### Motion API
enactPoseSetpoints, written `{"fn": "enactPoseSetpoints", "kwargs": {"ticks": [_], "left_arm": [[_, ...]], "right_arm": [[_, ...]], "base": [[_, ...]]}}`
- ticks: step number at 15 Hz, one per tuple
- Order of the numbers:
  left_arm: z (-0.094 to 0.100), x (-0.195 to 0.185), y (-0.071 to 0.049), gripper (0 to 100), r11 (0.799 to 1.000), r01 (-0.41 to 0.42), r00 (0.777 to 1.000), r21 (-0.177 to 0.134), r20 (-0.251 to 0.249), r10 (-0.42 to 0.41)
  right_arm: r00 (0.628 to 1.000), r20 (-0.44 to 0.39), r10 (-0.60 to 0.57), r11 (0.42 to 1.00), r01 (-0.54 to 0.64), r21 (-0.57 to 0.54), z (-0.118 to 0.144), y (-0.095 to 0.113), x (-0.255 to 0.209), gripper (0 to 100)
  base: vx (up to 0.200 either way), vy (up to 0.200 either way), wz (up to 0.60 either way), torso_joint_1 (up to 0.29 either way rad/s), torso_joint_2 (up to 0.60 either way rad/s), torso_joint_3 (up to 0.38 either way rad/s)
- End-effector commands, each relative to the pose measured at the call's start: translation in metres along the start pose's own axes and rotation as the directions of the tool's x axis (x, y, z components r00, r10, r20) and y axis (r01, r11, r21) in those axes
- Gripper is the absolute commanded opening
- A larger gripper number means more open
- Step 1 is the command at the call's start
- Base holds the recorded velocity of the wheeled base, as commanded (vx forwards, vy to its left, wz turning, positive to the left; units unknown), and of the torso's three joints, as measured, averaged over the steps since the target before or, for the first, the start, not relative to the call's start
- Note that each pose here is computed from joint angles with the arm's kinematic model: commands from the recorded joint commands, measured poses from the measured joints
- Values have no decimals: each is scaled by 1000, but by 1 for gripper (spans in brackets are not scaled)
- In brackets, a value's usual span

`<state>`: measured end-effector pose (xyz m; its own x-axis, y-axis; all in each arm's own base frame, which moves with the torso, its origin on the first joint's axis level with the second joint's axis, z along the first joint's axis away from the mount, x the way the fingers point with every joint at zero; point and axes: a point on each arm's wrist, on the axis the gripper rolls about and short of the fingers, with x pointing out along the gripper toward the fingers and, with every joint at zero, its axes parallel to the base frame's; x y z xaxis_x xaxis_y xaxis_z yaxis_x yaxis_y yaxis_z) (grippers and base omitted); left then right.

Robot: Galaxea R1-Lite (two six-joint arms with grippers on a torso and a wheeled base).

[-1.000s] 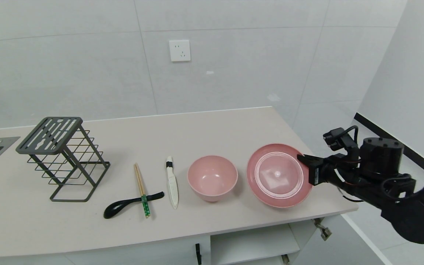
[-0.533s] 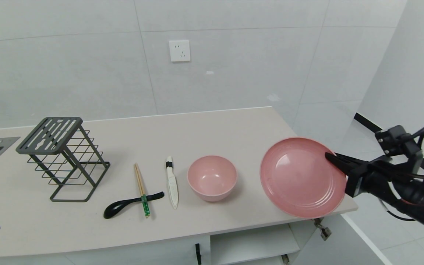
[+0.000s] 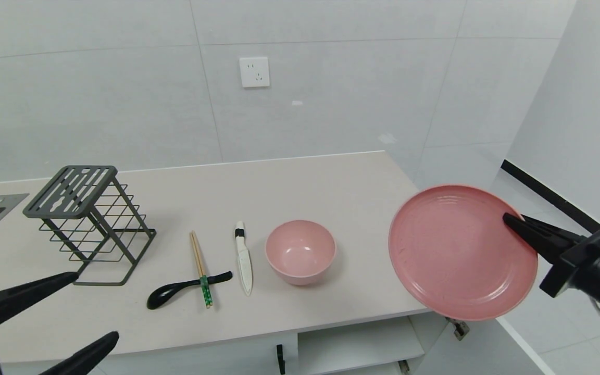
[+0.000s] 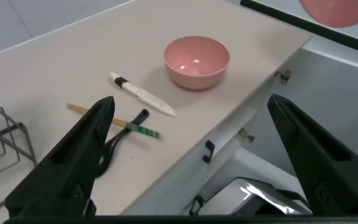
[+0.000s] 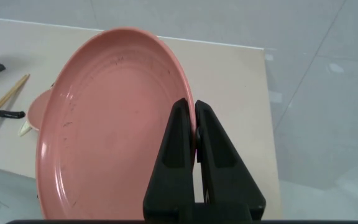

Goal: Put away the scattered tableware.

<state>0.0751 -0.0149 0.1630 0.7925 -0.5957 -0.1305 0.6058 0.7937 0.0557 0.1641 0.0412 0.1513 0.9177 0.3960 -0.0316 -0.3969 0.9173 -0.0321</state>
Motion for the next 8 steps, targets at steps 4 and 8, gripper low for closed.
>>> {"fn": "enactPoseSetpoints", "kwargs": {"ticks": [4, 8], "left_arm": [[-14, 71, 29, 100, 989, 135, 983, -57, -118, -141], [-28, 135, 38, 100, 962, 226, 955, -153, -160, -250]], "right_arm": [[999, 38, 29, 999, -28, -18, 2, 2, -18, 0], [992, 119, 30, 999, -25, -41, 12, 1, -15, 0]], "base": [[0, 0, 0, 0, 0, 0], [0, 0, 0, 0, 0, 0]]}}
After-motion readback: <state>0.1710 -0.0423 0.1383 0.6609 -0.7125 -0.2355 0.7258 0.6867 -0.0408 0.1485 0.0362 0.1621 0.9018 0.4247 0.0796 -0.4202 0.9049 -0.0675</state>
